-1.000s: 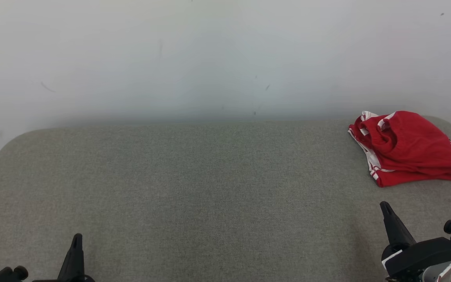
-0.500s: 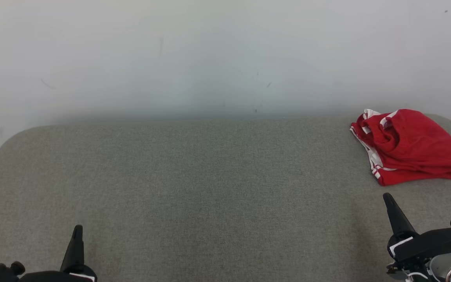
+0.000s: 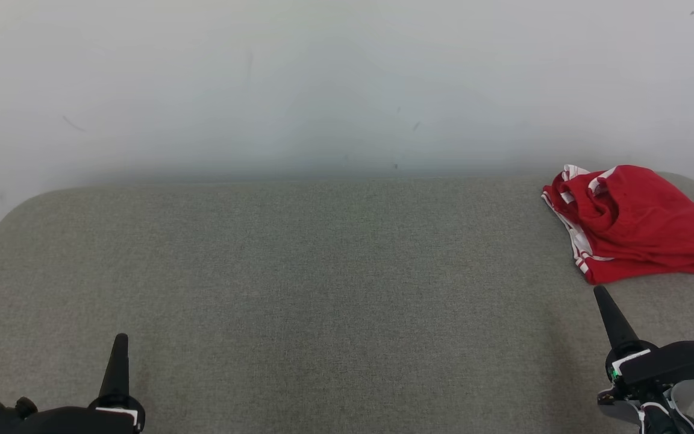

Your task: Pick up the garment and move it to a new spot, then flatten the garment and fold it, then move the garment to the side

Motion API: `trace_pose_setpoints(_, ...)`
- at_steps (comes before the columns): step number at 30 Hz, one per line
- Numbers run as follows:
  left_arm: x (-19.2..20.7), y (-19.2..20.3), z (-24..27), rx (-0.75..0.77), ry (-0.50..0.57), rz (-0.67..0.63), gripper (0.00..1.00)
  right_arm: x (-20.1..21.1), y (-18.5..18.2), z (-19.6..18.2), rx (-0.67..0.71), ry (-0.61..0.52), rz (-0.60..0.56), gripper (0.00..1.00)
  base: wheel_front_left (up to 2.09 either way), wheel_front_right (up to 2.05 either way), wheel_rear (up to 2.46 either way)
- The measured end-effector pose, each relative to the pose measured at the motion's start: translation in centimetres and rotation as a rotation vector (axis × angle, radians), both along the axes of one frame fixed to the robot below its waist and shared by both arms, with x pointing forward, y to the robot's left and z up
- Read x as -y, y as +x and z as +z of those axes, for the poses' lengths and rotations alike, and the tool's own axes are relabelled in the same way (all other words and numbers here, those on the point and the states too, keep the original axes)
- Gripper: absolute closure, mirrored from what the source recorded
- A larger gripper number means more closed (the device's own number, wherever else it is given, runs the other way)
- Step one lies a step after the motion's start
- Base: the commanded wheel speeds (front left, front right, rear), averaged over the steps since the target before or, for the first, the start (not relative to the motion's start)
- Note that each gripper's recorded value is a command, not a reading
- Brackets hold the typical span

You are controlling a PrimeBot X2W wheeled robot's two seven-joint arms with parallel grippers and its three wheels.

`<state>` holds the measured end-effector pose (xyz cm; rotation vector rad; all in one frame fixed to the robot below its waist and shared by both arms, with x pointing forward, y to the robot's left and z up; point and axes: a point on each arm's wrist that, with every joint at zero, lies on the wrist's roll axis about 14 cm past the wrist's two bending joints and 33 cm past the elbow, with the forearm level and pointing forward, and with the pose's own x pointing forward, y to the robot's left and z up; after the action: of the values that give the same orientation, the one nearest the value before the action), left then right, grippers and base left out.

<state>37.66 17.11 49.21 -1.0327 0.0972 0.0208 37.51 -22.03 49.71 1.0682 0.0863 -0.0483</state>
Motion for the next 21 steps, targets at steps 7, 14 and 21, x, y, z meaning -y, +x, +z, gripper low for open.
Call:
trace_pose_setpoints(7,0.0,0.4,0.2,0.008,-0.076,0.011,1.00,0.1,0.5,0.1,0.006,0.071,-0.003,1.00,0.00,0.00,0.00)
trace_pose_setpoints(14,0.1,0.8,0.4,0.017,-0.145,0.017,1.00,0.1,0.9,0.2,0.013,0.139,-0.004,1.00,0.00,0.00,0.00)
trace_pose_setpoints(21,0.1,1.2,0.6,0.026,-0.210,0.025,1.00,0.2,1.4,0.4,0.021,0.202,-0.005,1.00,0.00,0.00,0.00)
